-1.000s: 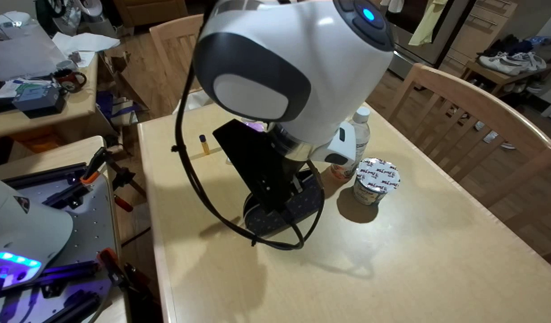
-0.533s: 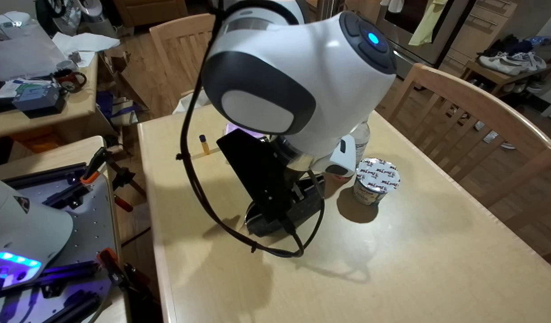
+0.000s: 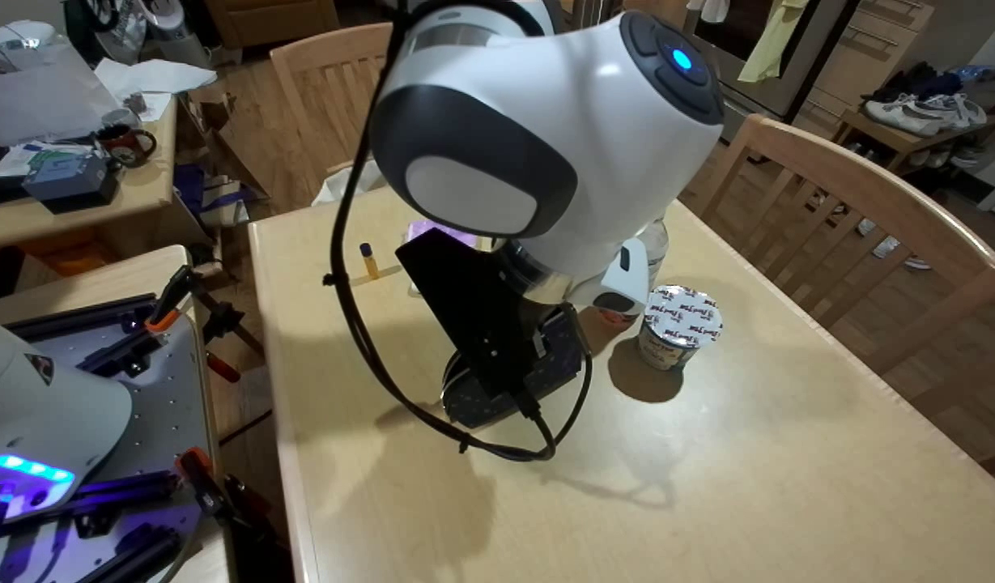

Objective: Pick up the small bag from the table and put it in the bag on the chair.

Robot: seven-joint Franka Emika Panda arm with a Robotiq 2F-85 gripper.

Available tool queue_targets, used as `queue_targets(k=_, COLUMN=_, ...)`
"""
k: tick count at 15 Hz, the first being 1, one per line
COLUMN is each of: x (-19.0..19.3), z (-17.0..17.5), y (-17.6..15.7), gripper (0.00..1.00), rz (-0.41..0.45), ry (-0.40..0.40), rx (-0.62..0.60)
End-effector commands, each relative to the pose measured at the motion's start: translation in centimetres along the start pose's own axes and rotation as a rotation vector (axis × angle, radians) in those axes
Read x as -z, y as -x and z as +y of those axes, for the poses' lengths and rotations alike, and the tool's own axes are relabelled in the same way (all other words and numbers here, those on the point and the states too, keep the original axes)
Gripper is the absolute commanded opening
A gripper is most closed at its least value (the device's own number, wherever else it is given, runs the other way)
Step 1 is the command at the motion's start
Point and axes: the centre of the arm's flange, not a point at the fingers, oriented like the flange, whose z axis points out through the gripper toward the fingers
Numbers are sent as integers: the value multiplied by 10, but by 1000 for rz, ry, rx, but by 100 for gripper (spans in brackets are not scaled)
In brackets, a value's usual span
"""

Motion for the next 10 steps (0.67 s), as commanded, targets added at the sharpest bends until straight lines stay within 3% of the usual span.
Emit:
queue_targets(k=1, x=8, z=-4, y=-3, gripper=2, rz=6, ry=-19, rx=18)
queue_targets(k=5, x=27, z=-32, y=-5, gripper=1, rz=1, ry=17, rx=48)
queue_targets(k=10, x=69, z=-94, y=-16, gripper=1, rz=-6, ry=95, rx=120)
